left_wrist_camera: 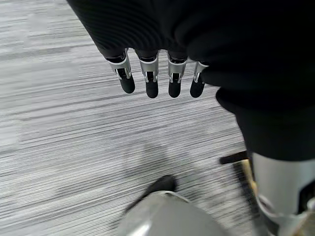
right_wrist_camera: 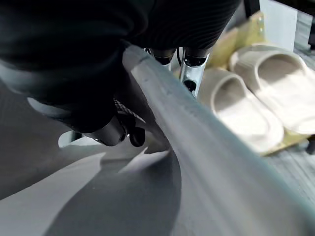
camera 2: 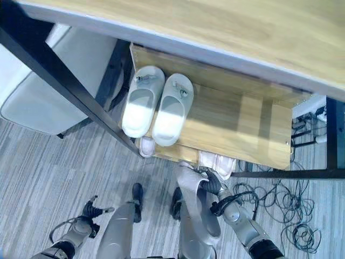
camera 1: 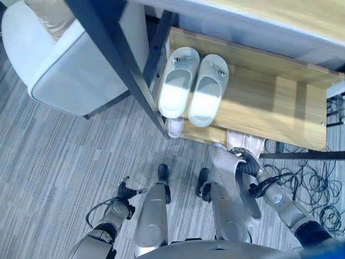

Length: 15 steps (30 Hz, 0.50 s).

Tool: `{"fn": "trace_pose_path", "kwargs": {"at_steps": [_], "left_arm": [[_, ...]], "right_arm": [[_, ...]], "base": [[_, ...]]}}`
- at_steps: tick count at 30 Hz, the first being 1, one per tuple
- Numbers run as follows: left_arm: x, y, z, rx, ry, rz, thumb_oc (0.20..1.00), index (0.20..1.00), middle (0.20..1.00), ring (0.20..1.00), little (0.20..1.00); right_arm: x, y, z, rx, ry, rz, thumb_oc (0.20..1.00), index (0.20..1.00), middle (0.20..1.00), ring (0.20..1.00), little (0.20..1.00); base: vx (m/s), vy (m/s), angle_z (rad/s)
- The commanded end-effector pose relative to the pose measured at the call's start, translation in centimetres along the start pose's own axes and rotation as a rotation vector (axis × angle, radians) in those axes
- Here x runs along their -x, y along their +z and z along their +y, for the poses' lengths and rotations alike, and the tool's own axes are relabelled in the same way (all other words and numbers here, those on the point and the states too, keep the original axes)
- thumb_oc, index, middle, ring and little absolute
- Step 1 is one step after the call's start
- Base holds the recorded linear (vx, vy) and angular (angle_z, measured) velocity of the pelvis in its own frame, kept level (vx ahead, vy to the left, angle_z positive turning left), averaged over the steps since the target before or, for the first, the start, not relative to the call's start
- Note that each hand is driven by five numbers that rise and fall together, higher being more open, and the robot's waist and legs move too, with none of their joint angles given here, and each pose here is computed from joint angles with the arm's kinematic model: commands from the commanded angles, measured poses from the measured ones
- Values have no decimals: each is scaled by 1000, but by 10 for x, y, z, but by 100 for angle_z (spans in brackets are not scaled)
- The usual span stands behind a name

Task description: Arrange the slippers neatly on the shoe rack.

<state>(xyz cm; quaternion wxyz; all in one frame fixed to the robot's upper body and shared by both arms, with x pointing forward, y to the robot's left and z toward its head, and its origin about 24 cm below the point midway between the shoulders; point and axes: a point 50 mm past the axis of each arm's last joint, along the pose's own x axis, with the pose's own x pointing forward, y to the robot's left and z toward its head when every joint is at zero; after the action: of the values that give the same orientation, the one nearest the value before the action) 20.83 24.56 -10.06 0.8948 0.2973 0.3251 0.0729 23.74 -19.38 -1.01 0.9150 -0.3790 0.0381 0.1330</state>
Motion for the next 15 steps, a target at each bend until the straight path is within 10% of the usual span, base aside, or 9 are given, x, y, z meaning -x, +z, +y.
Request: {"fn": "trace_pose_path", "kwargs": {"at_steps": [1,15], "left_arm": [[10,-16,0,92,46,18,1000,1000,1000,1000,1000],[-25,44,83,539,336,-83,1000,1000,1000,1000,1000]], "right_arm": [[3,14,-4,29,-34,-88,200,200,200,200,200],[-42,122,-114,130,-408,-510,200,200,200,200,200]], "base": [[39,-98,14],[38,-39,5]]}}
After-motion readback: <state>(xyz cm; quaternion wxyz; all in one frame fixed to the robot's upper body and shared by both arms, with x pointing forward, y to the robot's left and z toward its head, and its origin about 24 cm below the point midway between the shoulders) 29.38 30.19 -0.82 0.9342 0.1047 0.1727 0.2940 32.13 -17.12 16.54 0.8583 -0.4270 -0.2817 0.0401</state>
